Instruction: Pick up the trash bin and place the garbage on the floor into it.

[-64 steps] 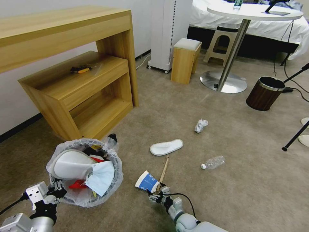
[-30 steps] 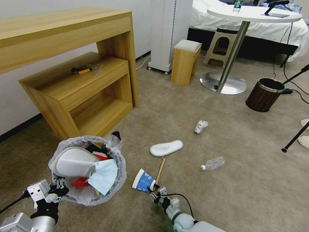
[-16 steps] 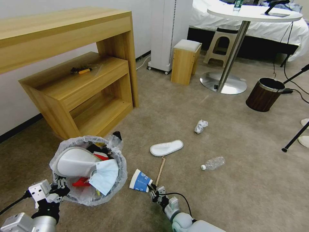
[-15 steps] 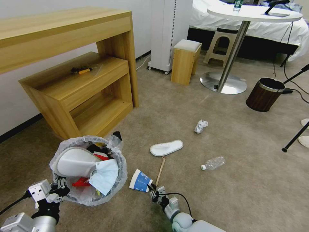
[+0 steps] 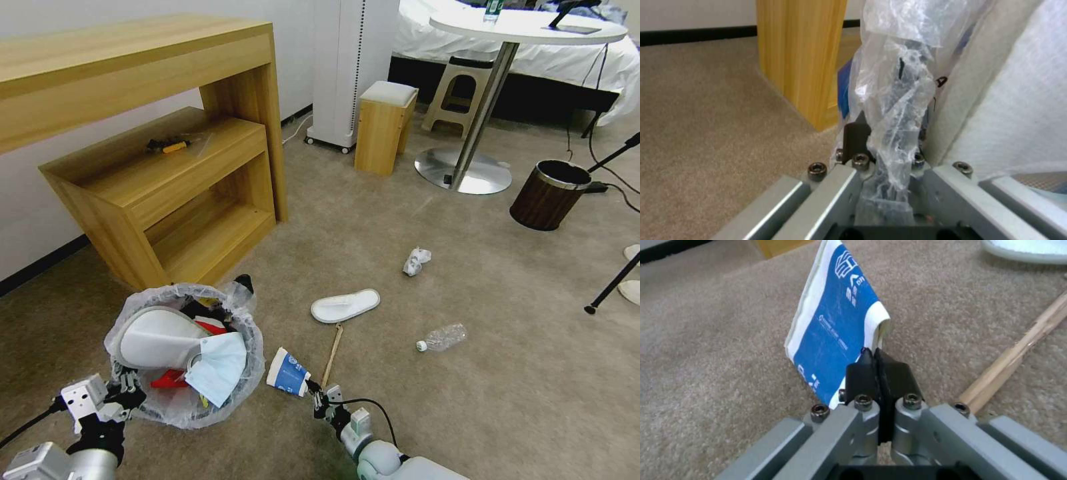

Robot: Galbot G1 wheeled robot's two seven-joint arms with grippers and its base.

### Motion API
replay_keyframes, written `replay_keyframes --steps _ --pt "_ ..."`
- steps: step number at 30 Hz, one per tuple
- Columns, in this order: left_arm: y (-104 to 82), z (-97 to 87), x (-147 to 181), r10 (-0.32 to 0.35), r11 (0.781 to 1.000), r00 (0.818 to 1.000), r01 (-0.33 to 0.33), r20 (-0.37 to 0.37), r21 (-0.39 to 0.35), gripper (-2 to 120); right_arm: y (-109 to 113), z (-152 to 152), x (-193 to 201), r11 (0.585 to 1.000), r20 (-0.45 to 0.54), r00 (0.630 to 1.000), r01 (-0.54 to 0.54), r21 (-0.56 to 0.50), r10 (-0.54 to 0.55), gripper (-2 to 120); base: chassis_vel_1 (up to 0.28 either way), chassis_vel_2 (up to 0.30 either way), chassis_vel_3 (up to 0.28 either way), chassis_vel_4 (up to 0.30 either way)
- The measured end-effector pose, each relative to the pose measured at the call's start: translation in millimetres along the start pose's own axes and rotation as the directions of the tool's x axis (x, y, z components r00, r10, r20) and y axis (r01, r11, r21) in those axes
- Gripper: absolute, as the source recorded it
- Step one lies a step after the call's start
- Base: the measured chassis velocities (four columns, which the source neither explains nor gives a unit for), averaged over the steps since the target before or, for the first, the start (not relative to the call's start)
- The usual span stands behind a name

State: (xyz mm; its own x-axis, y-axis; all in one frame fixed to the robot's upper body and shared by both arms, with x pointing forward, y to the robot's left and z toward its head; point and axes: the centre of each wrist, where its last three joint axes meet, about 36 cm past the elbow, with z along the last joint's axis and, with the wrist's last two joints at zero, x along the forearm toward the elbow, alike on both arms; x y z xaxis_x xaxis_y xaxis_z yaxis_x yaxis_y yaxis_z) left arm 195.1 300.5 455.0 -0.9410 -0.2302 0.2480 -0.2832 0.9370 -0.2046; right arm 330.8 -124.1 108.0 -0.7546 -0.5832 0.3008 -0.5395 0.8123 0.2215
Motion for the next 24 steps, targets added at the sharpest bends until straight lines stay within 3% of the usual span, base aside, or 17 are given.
replay_keyframes --steps 13,24 --pt "6.0 8.3 -1 -0.032 0.999 0.999 0.032 -0.02 -0.009 0 -17 -6 18 1.0 0.014 1.0 0.011 0.016 -0.011 0 0.0 0.0 0.0 0.0" --pt "12.7 14.5 -3 -0.053 0.998 0.998 0.052 -0.037 -0.026 0 -45 -39 38 1.0 0.063 0.998 0.009 0.027 -0.011 0 0.0 0.0 0.0 0.0"
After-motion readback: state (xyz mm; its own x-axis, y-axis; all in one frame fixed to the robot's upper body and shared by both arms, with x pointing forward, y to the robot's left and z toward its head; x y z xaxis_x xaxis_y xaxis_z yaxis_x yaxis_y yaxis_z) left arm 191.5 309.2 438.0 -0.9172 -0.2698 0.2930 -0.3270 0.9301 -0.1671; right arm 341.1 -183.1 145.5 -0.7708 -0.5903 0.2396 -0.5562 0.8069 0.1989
